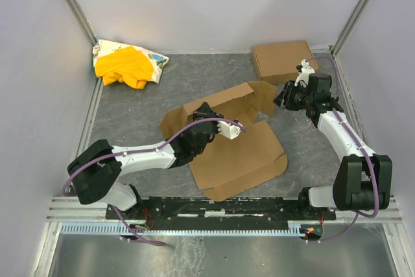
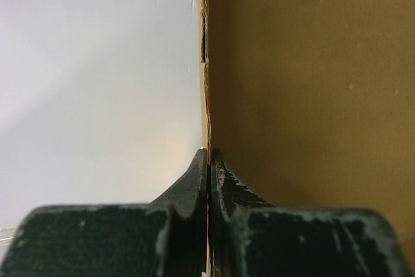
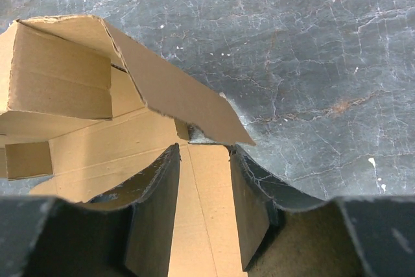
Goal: Fold the paper box
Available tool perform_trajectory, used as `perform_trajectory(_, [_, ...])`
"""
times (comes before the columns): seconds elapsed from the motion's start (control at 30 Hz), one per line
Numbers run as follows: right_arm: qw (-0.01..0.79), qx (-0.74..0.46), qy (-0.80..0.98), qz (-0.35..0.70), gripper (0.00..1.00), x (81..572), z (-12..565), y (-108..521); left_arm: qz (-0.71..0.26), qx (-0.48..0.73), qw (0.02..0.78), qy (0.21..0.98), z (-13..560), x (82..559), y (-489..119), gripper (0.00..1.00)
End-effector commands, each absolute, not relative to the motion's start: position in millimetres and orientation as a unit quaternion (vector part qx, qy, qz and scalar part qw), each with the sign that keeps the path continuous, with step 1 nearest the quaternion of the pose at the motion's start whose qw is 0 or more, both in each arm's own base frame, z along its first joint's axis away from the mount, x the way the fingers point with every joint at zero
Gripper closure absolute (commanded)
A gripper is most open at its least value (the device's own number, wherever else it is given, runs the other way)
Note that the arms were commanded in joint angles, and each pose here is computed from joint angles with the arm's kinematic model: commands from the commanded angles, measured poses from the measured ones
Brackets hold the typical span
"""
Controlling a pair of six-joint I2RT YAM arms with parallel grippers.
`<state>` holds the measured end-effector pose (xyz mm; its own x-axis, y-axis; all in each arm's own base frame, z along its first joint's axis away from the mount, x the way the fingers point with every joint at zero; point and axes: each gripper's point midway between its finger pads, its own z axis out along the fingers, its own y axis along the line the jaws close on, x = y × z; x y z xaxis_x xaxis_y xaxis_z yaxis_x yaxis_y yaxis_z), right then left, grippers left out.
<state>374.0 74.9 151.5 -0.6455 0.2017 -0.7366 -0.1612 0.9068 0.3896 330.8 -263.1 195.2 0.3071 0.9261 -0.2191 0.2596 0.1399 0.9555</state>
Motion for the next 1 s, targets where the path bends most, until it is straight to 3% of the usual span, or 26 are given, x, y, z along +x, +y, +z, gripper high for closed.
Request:
perform_trajectory(0.0, [0.459,-0.017,0.861,0.218,0.55,381.0,170.4,78.3,0.291,0.571,0.574,0.511,204.4,330.6,-269.5,0.97])
perform_trajectory(0.47, [0.47,-0.049,0.854,0.217,0.52,403.2,161.9,89.8,0.288,0.573,0.574,0.509,204.2,328.6,-270.5,0.97])
perform_trajectory(0.57, [0.469,-0.055,0.853,0.221,0.56,407.9,158.5,97.0,0.288,0.574,0.573,0.509,203.9,327.9,-270.4,0.97])
perform_trajectory(0.8, [0.476,-0.067,0.851,0.213,0.79,403.2,171.8,105.8,0.289,0.578,0.569,0.509,202.8,327.6,-272.5,0.97])
perform_trajectory(0.97, [0.47,-0.096,0.851,0.215,0.8,387.3,180.9,117.4,0.29,0.578,0.562,0.516,201.6,326.8,-277.6,0.97])
